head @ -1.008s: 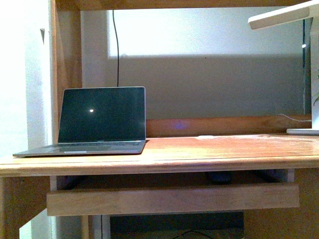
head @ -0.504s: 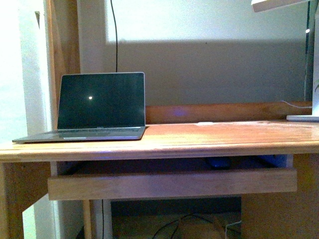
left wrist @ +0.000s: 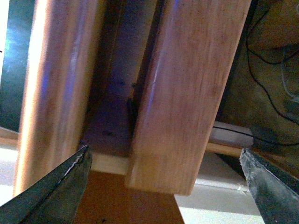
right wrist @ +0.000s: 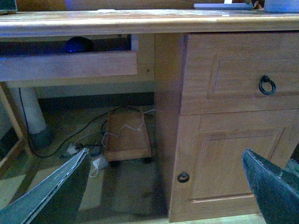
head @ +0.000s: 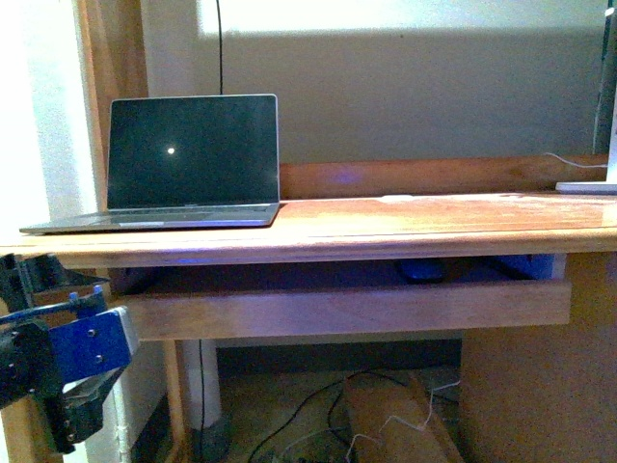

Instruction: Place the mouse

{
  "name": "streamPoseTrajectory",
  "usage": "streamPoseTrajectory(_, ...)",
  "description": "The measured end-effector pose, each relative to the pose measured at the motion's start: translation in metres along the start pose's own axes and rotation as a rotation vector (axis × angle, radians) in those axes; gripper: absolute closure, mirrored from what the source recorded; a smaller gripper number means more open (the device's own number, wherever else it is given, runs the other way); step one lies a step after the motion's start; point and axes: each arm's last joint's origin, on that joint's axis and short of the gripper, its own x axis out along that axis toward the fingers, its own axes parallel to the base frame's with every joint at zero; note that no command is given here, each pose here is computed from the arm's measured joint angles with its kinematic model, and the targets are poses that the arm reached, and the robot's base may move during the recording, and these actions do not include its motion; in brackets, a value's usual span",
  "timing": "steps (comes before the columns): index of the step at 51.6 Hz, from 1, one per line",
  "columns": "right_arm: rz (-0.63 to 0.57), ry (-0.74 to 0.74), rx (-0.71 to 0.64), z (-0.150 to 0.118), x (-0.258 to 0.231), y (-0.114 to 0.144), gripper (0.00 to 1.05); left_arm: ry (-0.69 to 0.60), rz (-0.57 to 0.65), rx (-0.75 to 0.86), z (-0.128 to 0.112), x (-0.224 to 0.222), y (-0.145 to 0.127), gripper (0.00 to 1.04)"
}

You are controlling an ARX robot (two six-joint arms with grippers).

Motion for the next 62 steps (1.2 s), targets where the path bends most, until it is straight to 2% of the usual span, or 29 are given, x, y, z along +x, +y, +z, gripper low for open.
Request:
streamPoseTrajectory(11, 0.0, 0.0, 0.0, 0.0, 0.0, 0.0, 0.07, -0.038, -0.067, 0.001, -0.008, 0.028, -0.01, 0.08)
streamPoseTrajectory(20, 0.0, 0.0, 0.0, 0.0, 0.0, 0.0, 0.07, -0.033, -0.11, 0.0, -0.015, 0.047, -0.003, 0.08)
streamPoseTrajectory(29, 0.0, 0.0, 0.0, 0.0, 0.0, 0.0, 0.07, 0.035, -0.269, -0.077, -0.012, 0.05, 0.005, 0.08)
streamPoseTrajectory(35, 0.0, 0.0, 0.0, 0.0, 0.0, 0.0, 0.07, 0.079, -0.439, -0.203, -0.004, 0.04, 0.022, 0.08)
streamPoseTrajectory(38, 0.0, 0.0, 0.0, 0.0, 0.0, 0.0, 0.07, 0.099, -0.568, -0.335, 0.002, 0.028, 0.031, 0.08)
streamPoseTrajectory(40, 0.0, 0.0, 0.0, 0.0, 0.0, 0.0, 0.07, 0.098, -0.61, -0.374, 0.005, 0.022, 0.034, 0.08)
streamPoseTrajectory(50, 0.0, 0.0, 0.0, 0.0, 0.0, 0.0, 0.07, 0.018, -0.881, -0.638, 0.024, -0.022, 0.058, 0.08)
streamPoseTrajectory(57, 0.0, 0.0, 0.0, 0.0, 0.0, 0.0, 0.07, -0.114, -0.934, -0.928, 0.041, -0.04, 0.065, 0.08)
streamPoseTrajectory(60, 0.0, 0.0, 0.0, 0.0, 0.0, 0.0, 0.07, -0.183, -0.892, -1.054, 0.045, -0.043, 0.065, 0.08)
streamPoseTrajectory(62, 0.0, 0.0, 0.0, 0.0, 0.0, 0.0, 0.07, -0.206, -0.819, -1.123, 0.047, -0.045, 0.067, 0.08)
